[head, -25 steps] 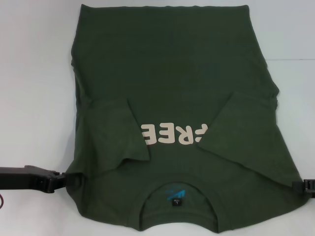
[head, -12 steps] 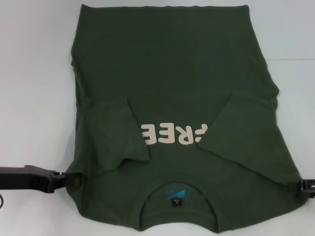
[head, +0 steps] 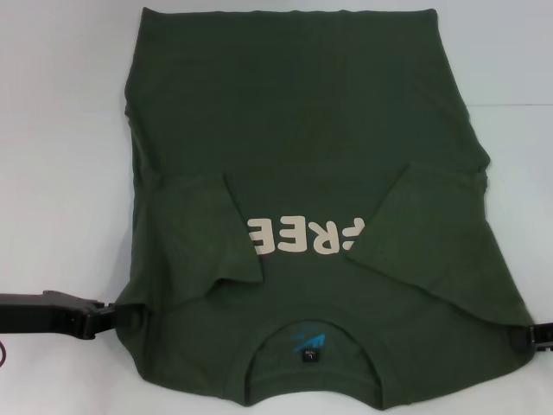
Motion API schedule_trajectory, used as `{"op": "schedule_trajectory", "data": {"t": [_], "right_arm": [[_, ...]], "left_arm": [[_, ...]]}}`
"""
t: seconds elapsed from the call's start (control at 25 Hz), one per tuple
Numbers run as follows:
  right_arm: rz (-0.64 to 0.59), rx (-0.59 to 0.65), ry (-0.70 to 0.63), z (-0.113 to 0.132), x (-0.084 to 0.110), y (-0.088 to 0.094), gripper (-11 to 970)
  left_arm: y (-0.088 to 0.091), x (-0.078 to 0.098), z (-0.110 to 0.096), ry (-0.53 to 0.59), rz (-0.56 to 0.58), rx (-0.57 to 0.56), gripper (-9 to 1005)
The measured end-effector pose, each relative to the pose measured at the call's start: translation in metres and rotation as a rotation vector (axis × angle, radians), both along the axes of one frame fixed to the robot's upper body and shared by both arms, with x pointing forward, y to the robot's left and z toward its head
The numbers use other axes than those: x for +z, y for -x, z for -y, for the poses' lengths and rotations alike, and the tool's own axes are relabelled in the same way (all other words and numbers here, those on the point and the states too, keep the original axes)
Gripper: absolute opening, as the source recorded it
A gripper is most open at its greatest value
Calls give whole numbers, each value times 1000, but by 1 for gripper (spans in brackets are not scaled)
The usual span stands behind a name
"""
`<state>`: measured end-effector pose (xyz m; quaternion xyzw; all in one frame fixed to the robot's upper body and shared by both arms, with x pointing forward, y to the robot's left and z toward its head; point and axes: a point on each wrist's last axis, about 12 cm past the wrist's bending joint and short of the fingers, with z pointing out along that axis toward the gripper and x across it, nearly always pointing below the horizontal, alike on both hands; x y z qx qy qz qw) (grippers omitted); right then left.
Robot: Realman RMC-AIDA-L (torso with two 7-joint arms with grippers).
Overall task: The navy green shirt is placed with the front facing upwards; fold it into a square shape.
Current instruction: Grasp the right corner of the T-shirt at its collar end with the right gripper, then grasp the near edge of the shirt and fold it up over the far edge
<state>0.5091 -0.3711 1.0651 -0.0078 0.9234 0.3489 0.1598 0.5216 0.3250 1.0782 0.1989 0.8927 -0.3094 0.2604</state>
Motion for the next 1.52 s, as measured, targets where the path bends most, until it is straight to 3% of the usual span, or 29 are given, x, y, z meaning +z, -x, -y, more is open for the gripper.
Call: {"op": "schedule_trajectory", "data": {"t": [0.12,0.32,0.76,1.0,1.08,1.52], "right_arm": [[6,-4,9,1,2,-2,479],[6,-10,10,2,3,-2,226],[59,-18,-18,6,-4,10,45],[147,-18,-78,14,-10,31,45],[174,-18,-99,17,-12,38,45],[287,-17,-163,35,-13,84,45]], "left_arm": [[0,0,0,0,0,0,29],[0,0,0,2,1,1,29],[3,0,-2,33,-39,39,29],[20,-2,-19,91,-85,118,29],[33,-5,-29,127,-99,161,29],[65,-13,-41,184,-155,193,30]]}}
